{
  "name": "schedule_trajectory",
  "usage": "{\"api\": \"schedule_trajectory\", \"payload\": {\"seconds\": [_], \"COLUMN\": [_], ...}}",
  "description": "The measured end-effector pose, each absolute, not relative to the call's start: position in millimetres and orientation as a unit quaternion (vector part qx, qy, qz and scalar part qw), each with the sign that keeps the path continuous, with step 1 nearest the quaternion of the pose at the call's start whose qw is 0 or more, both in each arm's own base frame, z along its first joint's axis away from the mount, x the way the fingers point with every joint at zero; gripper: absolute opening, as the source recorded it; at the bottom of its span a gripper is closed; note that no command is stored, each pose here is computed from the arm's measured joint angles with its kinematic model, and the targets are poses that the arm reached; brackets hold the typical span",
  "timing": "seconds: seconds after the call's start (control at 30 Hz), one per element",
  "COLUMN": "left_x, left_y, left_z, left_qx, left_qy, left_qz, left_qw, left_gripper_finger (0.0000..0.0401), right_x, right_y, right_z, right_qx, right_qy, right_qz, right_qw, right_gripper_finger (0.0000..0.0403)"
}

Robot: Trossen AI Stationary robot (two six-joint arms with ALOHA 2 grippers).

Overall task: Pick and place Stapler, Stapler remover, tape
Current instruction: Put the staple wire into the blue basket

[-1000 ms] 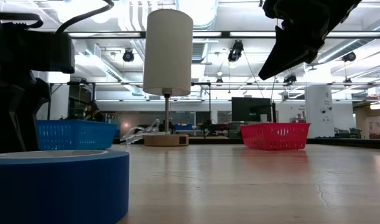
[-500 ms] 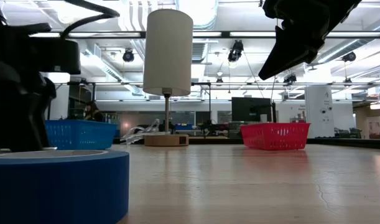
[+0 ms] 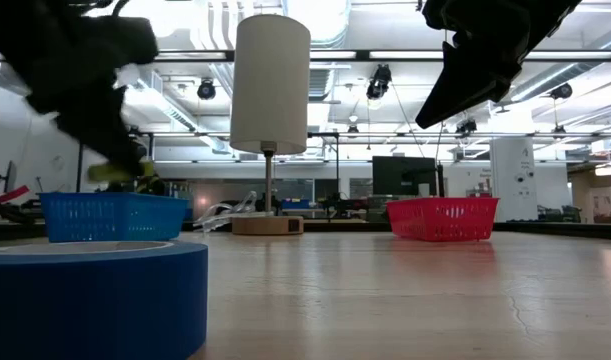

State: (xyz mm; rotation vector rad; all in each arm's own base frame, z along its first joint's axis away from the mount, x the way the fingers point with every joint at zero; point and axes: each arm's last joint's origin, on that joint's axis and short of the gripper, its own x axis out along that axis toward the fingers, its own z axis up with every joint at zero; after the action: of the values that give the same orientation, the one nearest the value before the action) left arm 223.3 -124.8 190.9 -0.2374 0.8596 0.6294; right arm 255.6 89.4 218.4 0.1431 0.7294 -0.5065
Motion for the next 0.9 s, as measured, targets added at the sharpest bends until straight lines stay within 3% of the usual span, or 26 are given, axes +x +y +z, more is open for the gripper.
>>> {"api": "schedule_trajectory", "payload": {"seconds": [0.4, 0.6, 0.9], "left_x": [202, 195, 193], "left_y": [-40, -3, 19], "left_z": [233, 222, 179], "left_qx": [-0.098, -0.119, -0.170], "left_qy": [0.399, 0.421, 0.457], "left_qz": [0.411, 0.450, 0.390], "left_qw": [0.814, 0.779, 0.781], "left_gripper_finger": [0.0131, 0.0129, 0.0131], "right_x": [255, 254, 254], "right_y": [89, 89, 89], "right_z": [216, 215, 215], "right_qx": [0.067, 0.066, 0.066], "right_qy": [0.355, 0.357, 0.357], "right_qz": [-0.246, -0.246, -0.246], "right_qw": [0.900, 0.899, 0.899], "right_gripper_finger": [0.0052, 0.0052, 0.0052]}}
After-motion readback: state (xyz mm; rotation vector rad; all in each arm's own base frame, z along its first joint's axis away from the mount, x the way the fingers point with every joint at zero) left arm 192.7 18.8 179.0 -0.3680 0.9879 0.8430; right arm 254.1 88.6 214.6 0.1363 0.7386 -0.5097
